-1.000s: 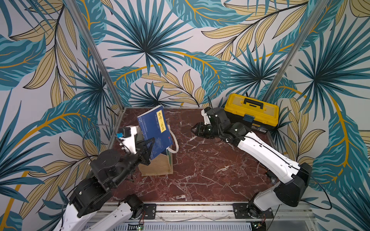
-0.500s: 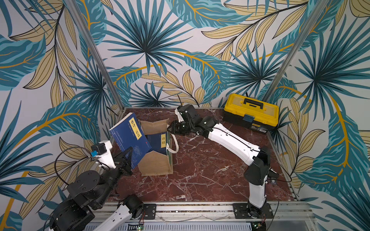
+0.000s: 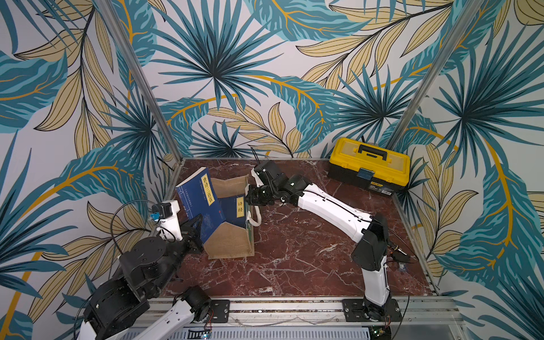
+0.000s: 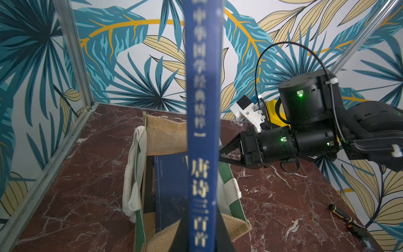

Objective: Put the books into the canvas bag
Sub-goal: Place the book in the canvas bag.

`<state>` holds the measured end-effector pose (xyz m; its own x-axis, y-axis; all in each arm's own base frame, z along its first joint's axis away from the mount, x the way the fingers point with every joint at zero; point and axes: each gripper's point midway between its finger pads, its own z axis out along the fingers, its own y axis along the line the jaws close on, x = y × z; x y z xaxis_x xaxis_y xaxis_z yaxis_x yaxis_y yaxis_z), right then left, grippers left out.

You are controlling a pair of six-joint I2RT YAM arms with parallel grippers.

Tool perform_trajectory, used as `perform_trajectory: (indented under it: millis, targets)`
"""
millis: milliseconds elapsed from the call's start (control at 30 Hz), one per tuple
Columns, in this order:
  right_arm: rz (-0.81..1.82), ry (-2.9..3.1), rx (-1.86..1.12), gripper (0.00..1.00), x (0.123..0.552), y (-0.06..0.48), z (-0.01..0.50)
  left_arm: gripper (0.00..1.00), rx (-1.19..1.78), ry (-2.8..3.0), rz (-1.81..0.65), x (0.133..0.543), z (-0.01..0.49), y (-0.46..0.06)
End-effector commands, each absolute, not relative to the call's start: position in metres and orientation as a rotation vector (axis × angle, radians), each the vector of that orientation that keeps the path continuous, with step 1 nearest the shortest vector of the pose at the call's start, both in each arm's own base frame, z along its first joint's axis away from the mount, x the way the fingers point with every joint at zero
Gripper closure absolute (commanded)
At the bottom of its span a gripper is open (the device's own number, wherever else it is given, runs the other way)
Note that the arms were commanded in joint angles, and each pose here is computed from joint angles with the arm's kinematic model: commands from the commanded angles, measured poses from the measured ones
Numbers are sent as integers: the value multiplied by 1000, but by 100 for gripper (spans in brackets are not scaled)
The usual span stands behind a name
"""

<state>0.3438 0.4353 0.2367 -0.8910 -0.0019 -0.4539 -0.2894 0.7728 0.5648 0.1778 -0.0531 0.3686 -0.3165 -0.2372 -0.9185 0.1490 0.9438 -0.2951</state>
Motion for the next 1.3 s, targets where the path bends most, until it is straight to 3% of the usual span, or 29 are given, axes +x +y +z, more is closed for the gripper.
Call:
perform_trajectory:
  millis: [0, 267, 533, 867, 1267]
  targets:
    - [887, 2490, -228, 96, 340, 424, 252, 98, -15, 1859, -397, 186, 389, -66]
    - [851, 2470, -233, 100, 338, 412, 256, 98, 142, 1988, -396, 217, 389, -111]
    - [827, 2430, -201, 100, 341, 397, 263, 98, 130, 2061, -420, 249, 386, -115]
    - [867, 2434, -218, 100, 341, 403, 262, 99, 46, 2228, -642, 259, 338, -117]
    - [942, 2426, -237, 100, 340, 415, 267, 100, -31, 2463, -674, 260, 270, -102]
